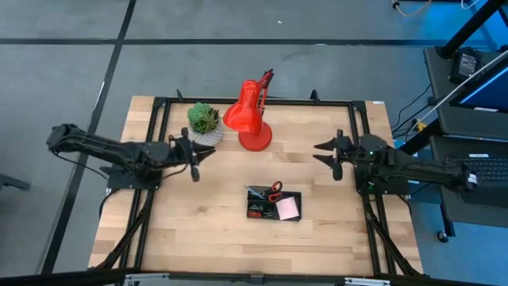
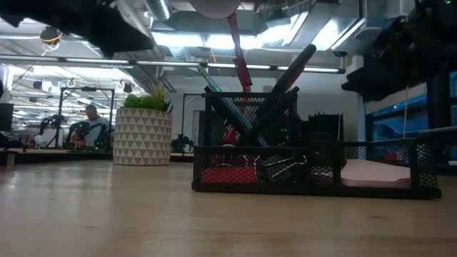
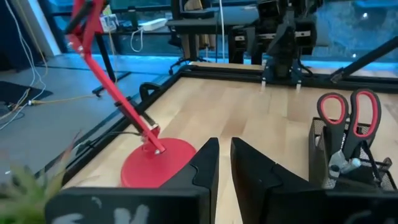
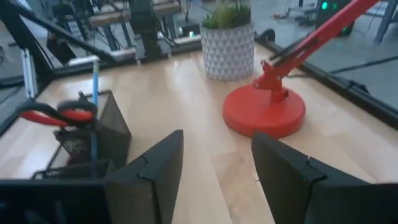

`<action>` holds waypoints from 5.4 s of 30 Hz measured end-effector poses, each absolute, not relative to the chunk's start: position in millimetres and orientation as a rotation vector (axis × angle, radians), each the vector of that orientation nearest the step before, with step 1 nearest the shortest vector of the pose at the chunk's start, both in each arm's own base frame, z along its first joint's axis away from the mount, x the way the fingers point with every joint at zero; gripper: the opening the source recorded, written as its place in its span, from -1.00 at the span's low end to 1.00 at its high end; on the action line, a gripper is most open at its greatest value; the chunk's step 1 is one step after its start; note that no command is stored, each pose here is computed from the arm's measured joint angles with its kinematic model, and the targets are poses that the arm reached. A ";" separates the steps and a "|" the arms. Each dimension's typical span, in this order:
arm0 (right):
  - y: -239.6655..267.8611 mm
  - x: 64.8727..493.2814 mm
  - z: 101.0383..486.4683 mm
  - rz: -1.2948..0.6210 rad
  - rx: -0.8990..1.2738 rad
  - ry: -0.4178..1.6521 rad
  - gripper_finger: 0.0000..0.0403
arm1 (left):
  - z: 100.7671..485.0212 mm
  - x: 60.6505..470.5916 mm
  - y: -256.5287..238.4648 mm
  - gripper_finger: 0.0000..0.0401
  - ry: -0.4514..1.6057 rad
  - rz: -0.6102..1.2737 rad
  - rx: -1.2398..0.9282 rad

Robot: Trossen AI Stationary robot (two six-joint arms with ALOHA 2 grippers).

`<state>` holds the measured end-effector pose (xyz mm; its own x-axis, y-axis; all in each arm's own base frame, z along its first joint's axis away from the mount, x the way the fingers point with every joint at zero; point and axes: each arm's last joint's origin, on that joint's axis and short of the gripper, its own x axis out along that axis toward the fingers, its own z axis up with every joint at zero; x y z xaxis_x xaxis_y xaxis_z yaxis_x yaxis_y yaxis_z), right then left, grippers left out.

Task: Pick and place office supplies into organizer
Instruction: Return to Home Position

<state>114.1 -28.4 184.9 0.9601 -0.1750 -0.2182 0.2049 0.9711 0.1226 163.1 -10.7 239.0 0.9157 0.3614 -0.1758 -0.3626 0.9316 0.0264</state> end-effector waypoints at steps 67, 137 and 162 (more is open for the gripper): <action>-47.2 71.2 202.7 -0.480 -0.139 0.017 -0.04 | 222.2 67.0 32.5 -0.85 -0.012 0.825 0.076; -54.3 80.2 170.6 -0.490 0.007 -0.040 -0.04 | 172.1 84.9 43.9 -0.84 -0.037 0.822 0.074; -54.3 80.1 170.7 -0.490 0.007 -0.040 -0.04 | 172.1 84.9 43.9 -0.84 -0.037 0.822 0.074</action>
<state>80.1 -54.3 170.7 0.8815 -0.4707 0.0371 0.4704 0.8823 0.0160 84.9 43.9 172.1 0.6805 0.7302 0.0619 -0.7328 0.6786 0.0510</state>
